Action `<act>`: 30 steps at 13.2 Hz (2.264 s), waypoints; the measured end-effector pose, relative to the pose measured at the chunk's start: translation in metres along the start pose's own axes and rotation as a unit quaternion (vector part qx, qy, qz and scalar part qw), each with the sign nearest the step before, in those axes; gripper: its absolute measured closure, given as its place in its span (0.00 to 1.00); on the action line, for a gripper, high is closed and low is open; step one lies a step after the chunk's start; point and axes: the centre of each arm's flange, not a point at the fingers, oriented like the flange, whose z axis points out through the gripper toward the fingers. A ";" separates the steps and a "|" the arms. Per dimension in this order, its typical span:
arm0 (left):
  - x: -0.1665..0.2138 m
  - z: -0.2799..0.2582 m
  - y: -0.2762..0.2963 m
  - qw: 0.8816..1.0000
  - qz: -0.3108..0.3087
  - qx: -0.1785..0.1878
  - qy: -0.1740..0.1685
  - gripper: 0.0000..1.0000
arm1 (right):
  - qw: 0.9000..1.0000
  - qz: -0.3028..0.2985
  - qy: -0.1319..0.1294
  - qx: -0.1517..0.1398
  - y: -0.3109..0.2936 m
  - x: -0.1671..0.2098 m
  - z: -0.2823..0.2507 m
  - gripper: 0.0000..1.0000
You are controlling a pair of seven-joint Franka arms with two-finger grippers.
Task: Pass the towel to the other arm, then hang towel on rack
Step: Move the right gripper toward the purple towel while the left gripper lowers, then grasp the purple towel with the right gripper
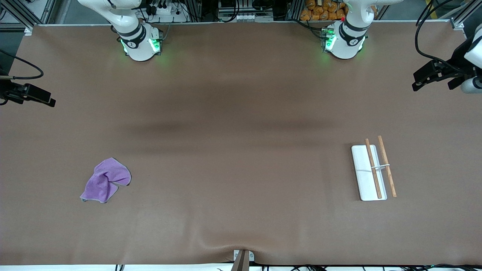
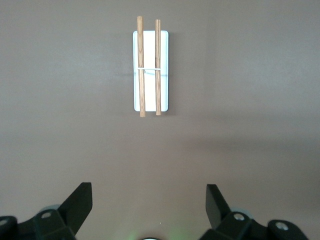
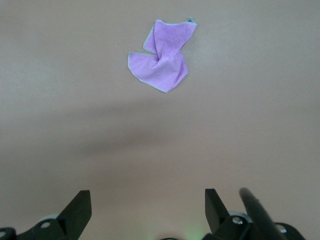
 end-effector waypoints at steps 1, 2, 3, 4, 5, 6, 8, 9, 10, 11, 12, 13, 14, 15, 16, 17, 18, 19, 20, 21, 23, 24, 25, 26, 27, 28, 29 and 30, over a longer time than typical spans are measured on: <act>0.000 0.000 0.003 1.000 0.003 0.000 -0.001 0.00 | 1.000 0.000 0.001 0.000 0.000 0.002 0.002 0.00; 0.000 0.001 0.006 1.000 0.006 0.000 -0.002 0.00 | 1.000 0.000 0.002 0.000 0.000 0.005 0.005 0.00; 0.000 0.003 0.008 1.000 0.008 0.000 -0.003 0.00 | 1.000 0.001 0.002 0.000 0.000 0.010 0.011 0.00; 0.001 0.004 0.009 1.000 0.008 0.001 -0.005 0.00 | 1.000 0.002 0.000 -0.001 0.001 0.016 0.019 0.00; 0.002 0.006 0.009 1.000 0.008 0.001 -0.007 0.00 | 1.000 0.005 -0.002 -0.001 0.005 0.024 0.029 0.00; 0.004 0.008 0.009 1.000 0.008 0.001 -0.008 0.00 | 1.000 0.012 -0.001 0.000 0.012 0.035 0.042 0.00; 0.008 0.014 0.009 1.000 0.008 0.001 -0.013 0.00 | 1.000 0.026 0.005 0.000 0.029 0.063 0.075 0.00; 0.011 0.017 0.010 1.000 0.009 0.000 -0.011 0.00 | 0.999 0.032 0.011 -0.001 0.036 0.078 0.094 0.00; 0.015 0.020 0.011 1.000 0.009 -0.001 -0.007 0.00 | 0.999 0.036 0.018 -0.001 0.041 0.093 0.115 0.00; 0.019 0.022 0.011 1.000 0.010 -0.001 -0.003 0.00 | 0.999 0.039 0.025 -0.002 0.045 0.108 0.136 0.00; 0.022 0.024 0.013 1.000 0.011 -0.002 0.002 0.00 | 0.999 0.039 0.031 -0.002 0.046 0.121 0.157 0.00; 0.026 0.026 0.014 1.000 0.012 -0.003 0.008 0.00 | 0.999 0.039 0.036 -0.003 0.045 0.132 0.178 0.00; 0.030 0.029 0.016 1.000 0.013 -0.004 0.012 0.00 | 0.998 0.041 0.038 -0.003 0.044 0.142 0.199 0.00; 0.034 0.033 0.019 1.000 0.015 -0.005 0.017 0.00 | 0.998 0.045 0.035 -0.004 0.044 0.150 0.221 0.00; 0.039 0.037 0.022 1.000 0.018 -0.006 0.021 0.00 | 0.998 0.053 0.029 -0.003 0.045 0.156 0.243 0.00; 0.043 0.042 0.025 1.000 0.020 -0.007 0.023 0.00 | 0.998 0.064 0.021 -0.003 0.045 0.161 0.265 0.00; 0.048 0.048 0.029 0.999 0.023 -0.008 0.023 0.00 | 0.997 0.077 0.014 -0.004 0.045 0.165 0.284 0.00; 0.052 0.054 0.034 0.999 0.027 -0.008 0.023 0.00 | 0.995 0.094 0.011 -0.003 0.043 0.168 0.299 0.00; 0.057 0.060 0.040 0.999 0.032 -0.009 0.026 0.00 | 0.993 0.114 0.012 -0.002 0.041 0.171 0.312 0.00; 0.061 0.066 0.048 0.999 0.036 -0.011 0.029 0.00 | 0.991 0.134 0.014 -0.001 0.037 0.174 0.325 0.00; 0.065 0.072 0.063 0.999 0.038 -0.013 0.034 0.00 | 0.987 0.159 0.016 -0.001 0.027 0.177 0.351 0.00; 0.066 0.074 0.073 0.999 0.037 -0.014 0.037 0.00 | 0.986 0.163 0.022 0.000 0.023 0.177 0.366 0.00; 0.066 0.076 0.084 0.999 0.031 -0.016 0.040 0.00 | 0.986 0.166 0.031 0.001 0.022 0.176 0.381 0.00; 0.066 0.078 0.095 0.999 0.021 -0.018 0.043 0.00 | 0.985 0.167 0.038 0.002 0.022 0.174 0.393 0.00; 0.067 0.082 0.106 0.999 0.011 -0.021 0.045 0.00 | 0.985 0.169 0.042 0.002 0.023 0.171 0.401 0.05; 0.068 0.086 0.117 0.999 0.000 -0.023 0.046 0.00 | 0.985 0.170 0.043 0.002 0.024 0.170 0.404 0.05; 0.069 0.091 0.126 0.998 -0.011 -0.025 0.048 0.00 | 0.984 0.171 0.044 0.002 0.024 0.170 0.404 0.15; 0.069 0.095 0.136 0.998 -0.023 -0.028 0.049 0.00 | 0.984 0.172 0.045 0.002 0.025 0.170 0.403 0.28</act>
